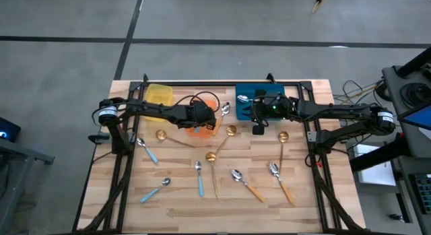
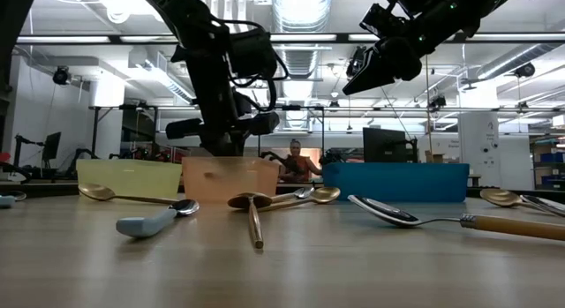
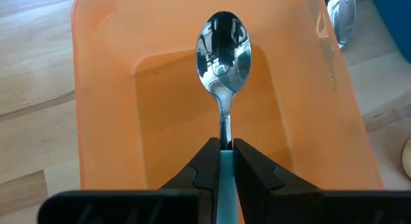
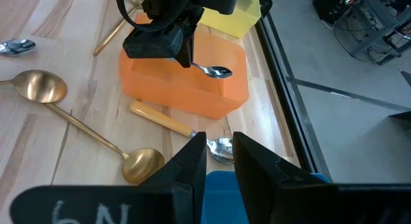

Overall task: Sort silverware by color (type)
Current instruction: Put the blue spoon into the orange bin

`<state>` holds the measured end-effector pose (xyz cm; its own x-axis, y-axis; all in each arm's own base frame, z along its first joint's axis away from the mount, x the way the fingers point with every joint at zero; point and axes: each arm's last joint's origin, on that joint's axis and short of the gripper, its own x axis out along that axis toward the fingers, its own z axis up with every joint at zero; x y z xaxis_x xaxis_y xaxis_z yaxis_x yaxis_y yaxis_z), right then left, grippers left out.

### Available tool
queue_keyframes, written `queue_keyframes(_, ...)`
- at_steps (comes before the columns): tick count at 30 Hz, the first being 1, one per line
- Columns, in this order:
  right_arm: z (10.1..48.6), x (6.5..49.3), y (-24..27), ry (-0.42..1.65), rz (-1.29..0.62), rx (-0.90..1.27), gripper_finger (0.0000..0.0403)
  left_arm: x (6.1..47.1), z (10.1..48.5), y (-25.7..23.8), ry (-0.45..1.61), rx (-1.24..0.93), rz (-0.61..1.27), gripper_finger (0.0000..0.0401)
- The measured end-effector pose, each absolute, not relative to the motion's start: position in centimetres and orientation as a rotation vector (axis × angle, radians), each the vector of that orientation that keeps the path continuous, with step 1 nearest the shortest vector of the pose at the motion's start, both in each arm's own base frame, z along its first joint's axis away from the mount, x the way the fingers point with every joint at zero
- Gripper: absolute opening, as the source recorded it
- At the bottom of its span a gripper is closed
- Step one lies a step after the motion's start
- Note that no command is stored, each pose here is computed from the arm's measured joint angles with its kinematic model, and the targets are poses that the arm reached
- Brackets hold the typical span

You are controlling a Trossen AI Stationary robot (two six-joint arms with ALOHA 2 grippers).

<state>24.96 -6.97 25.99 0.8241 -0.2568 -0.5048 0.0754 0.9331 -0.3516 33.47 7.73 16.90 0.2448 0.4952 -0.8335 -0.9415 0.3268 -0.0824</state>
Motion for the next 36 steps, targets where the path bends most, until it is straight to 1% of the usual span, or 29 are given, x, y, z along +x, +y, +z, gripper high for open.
queue_keyframes(10, 25.9, 24.9, -7.0, 0.583, -0.179, -0.325, 0.0068, 33.6, 17.4, 8.8, 0.819, -0.743, 1.056, 0.0022)
queue_keyframes(36, 25.8, 24.9, -7.0, 0.595, -0.177, -0.324, 0.0068, 33.6, 16.2, 9.1, 0.86, -0.743, 1.094, 0.0023)
